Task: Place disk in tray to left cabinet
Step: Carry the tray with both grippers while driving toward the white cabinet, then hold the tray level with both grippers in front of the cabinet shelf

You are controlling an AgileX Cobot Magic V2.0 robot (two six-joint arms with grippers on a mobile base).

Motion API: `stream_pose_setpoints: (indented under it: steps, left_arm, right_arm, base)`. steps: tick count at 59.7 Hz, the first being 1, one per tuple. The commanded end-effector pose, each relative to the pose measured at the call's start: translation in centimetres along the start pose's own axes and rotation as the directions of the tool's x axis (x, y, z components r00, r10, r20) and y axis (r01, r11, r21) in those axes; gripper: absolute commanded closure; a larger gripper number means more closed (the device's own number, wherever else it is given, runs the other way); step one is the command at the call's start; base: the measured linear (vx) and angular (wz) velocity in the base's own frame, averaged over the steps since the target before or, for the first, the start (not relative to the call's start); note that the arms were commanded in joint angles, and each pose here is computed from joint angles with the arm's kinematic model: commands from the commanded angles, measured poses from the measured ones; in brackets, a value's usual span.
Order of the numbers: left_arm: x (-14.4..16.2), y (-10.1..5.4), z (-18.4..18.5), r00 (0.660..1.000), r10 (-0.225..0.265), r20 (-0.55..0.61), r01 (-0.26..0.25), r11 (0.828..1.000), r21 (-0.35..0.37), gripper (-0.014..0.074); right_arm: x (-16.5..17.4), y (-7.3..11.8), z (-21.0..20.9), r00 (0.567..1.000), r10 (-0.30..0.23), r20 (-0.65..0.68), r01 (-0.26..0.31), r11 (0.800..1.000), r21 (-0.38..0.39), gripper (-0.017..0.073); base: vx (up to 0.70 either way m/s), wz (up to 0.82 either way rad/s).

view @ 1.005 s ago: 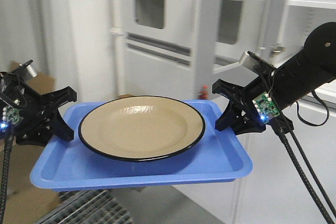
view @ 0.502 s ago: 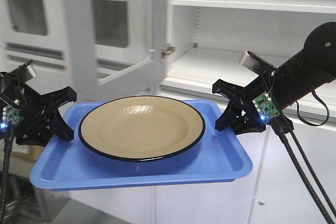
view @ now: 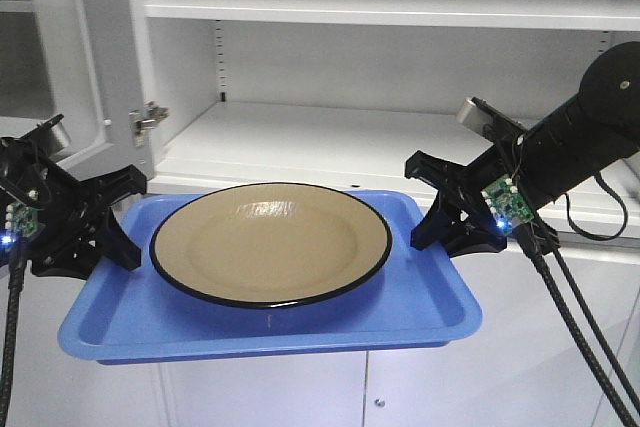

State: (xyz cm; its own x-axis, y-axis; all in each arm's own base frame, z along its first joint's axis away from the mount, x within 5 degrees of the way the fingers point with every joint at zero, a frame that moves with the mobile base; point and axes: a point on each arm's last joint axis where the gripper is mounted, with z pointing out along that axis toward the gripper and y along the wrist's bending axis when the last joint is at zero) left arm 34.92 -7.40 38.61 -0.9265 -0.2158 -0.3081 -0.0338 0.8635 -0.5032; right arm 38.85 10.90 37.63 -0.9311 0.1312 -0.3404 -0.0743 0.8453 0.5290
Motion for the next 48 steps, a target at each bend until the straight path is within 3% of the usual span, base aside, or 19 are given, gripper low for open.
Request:
stream_pose_setpoints:
  steps: [1,48]
  left_arm:
    - [0.91,-4.08,-2.99,0.998,-0.019,0.062,0.004,0.969,0.246,0.0594]
    - [0.91,-4.08,-2.99,0.998,-0.019,0.062,0.004,0.969,0.246,0.0594]
  right_arm:
    - [1.15,4.18,-3.08,1.0,-0.012,0.021,0.016,0.975,-0.221,0.0564]
    - [1.15,4.18,-3.08,1.0,-0.012,0.021,0.016,0.975,-0.221,0.0564]
  base:
    - [0.22,-0.28]
    - [0.27,-0.12]
